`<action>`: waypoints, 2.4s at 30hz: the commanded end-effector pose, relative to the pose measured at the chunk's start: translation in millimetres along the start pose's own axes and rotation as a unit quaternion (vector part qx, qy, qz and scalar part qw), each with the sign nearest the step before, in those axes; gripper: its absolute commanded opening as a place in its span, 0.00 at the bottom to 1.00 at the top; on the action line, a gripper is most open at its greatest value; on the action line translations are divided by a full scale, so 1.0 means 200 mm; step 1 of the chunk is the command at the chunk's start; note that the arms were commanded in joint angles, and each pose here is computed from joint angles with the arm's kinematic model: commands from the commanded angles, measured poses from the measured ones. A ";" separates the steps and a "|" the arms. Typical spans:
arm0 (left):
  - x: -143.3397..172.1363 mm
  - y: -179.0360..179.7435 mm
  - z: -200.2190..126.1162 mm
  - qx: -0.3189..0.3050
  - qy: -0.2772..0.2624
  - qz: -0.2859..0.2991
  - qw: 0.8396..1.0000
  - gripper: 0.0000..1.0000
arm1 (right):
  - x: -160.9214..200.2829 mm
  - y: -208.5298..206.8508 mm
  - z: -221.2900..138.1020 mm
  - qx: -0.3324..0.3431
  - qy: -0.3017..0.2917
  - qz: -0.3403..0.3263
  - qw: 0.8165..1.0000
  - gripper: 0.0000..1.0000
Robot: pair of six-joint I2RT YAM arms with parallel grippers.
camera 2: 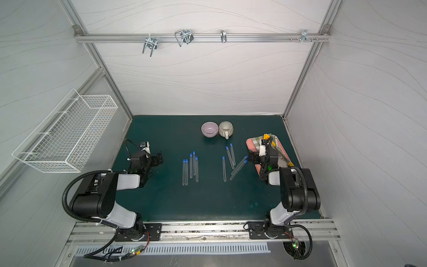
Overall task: Remove stoppers from test tubes
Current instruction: Pick up the test tube at the center of the board.
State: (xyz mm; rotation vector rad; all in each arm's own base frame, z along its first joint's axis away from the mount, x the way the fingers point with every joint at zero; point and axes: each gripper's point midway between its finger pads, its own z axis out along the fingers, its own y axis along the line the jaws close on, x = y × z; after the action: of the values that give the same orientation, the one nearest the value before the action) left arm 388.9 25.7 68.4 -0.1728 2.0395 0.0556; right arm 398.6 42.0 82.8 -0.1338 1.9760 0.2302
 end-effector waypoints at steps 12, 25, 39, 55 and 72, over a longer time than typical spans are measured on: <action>-0.12 -0.01 0.01 0.007 -0.034 -0.001 0.999 1.00 | -0.01 0.02 0.01 -0.007 -0.005 -0.005 1.000 0.99; -0.13 -0.01 0.01 0.006 -0.034 -0.002 0.999 1.00 | -0.01 0.02 0.02 0.003 0.001 -0.012 1.000 0.99; -0.43 -0.08 -0.32 -0.071 0.092 -0.048 0.992 1.00 | -0.34 0.18 -0.10 -0.030 0.067 0.038 0.997 0.99; 0.01 -0.48 -0.80 0.056 0.383 0.013 0.922 0.90 | -0.29 0.90 -0.54 -0.263 0.242 0.040 0.933 0.99; 0.22 -0.71 -0.60 0.076 0.419 0.031 0.904 0.79 | -0.17 1.01 -0.58 -0.307 0.255 0.031 0.916 0.98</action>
State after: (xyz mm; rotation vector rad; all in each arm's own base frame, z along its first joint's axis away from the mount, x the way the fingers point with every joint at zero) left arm 273.2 -124.2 90.2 0.0069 2.9272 -0.1468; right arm 268.9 205.7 175.2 -0.5594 2.3919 0.8907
